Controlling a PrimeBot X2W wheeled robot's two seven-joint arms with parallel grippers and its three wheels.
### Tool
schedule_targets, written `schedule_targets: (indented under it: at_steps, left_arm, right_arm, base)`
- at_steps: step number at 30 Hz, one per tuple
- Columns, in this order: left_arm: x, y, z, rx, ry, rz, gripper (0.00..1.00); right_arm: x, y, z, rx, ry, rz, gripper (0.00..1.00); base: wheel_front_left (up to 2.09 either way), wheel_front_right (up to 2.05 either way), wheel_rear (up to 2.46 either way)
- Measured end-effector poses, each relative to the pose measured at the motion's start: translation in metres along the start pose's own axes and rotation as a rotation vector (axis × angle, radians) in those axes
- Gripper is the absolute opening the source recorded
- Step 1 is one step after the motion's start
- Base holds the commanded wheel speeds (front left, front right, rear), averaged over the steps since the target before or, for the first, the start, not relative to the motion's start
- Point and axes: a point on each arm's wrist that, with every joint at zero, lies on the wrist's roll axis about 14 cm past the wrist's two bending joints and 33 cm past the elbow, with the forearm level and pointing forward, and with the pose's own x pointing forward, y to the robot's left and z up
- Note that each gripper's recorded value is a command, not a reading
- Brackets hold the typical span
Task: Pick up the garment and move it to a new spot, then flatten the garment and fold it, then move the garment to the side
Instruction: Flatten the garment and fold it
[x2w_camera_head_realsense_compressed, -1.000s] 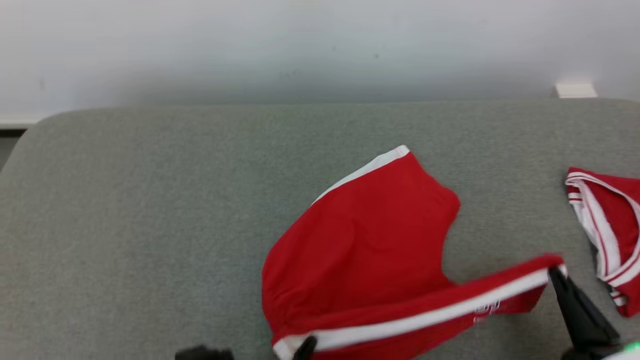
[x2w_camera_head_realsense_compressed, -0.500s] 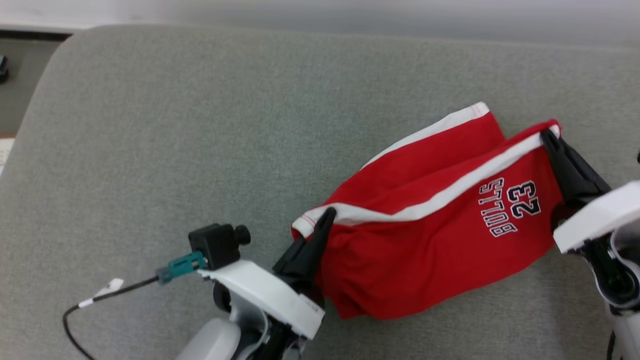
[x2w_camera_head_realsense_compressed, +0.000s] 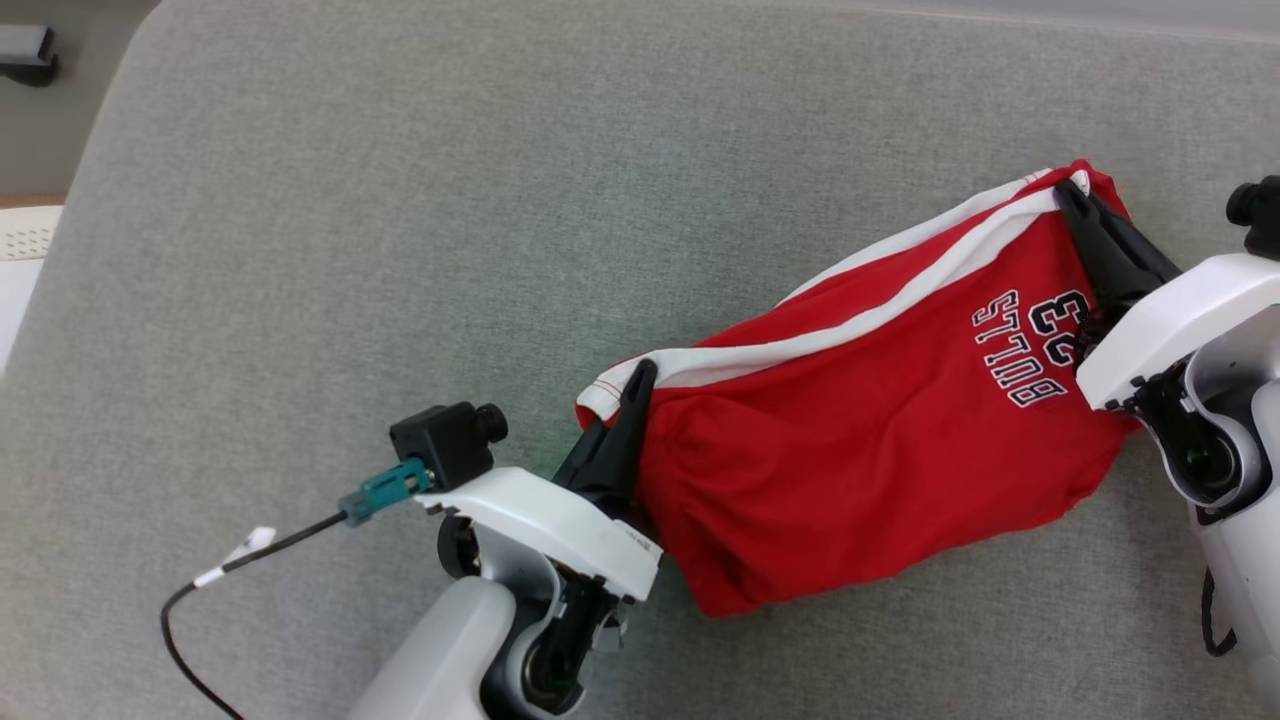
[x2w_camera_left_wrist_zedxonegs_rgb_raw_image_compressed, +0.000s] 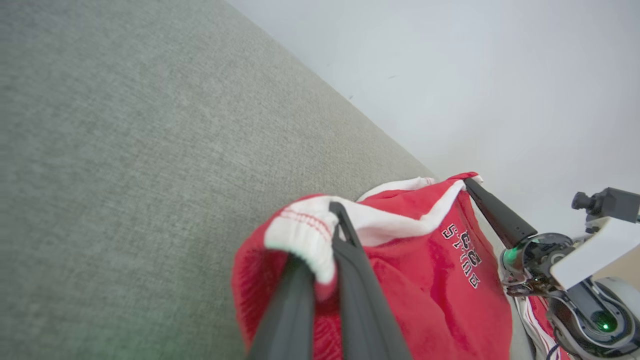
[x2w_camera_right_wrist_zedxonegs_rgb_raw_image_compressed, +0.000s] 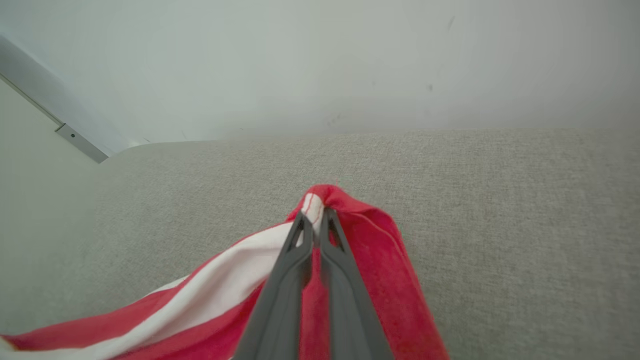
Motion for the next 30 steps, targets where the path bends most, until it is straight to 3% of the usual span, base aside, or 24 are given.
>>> schedule_targets:
  at_steps: [3,4,5,6,8,14,19,26,30]
  left_arm:
    - [0.001,0.007,-0.001,0.009,-0.003,0.023,0.0]
    - [0.001,0.009,-0.002,0.012,-0.001,0.033,0.01]
    - [0.0,0.01,-0.003,0.013,-0.002,0.04,0.29]
    - [-0.001,0.012,-0.004,0.013,-0.002,0.048,0.46]
    - [-0.003,0.014,-0.005,0.015,-0.002,0.063,1.0]
    - [-0.014,0.016,-0.007,0.029,-0.01,0.094,1.0]
    - [-0.027,0.016,0.0,0.109,-0.034,0.106,1.0]
    - [-0.048,0.005,0.039,0.423,-0.192,0.084,1.0]
    - [-0.06,-0.002,0.051,0.538,-0.262,0.085,1.0]
  right_arm:
    - [0.005,0.002,-0.006,-0.015,0.025,0.008,0.0]
    - [0.007,0.005,-0.007,-0.019,0.027,0.017,0.19]
    - [0.007,0.007,-0.008,-0.017,0.029,0.022,0.62]
    - [0.007,0.008,-0.008,-0.024,0.027,0.024,1.0]
    - [0.005,0.006,-0.01,-0.047,0.035,0.018,1.0]
    - [-0.009,0.003,-0.002,-0.128,0.039,0.012,1.0]
    - [-0.03,-0.002,0.008,-0.176,0.036,0.0,1.0]
    - [-0.064,-0.018,0.017,-0.199,0.064,-0.046,1.0]
    - [-0.076,-0.03,0.016,-0.209,0.105,-0.074,1.0]
  base:
    - [0.0,0.0,0.0]
    - [0.0,0.0,0.0]
    - [0.0,0.0,0.0]
    - [0.0,0.0,0.0]
    - [0.0,0.0,0.0]
    - [0.0,0.0,0.0]
    - [0.0,0.0,0.0]
    - [0.0,0.0,0.0]
    - [0.0,0.0,0.0]
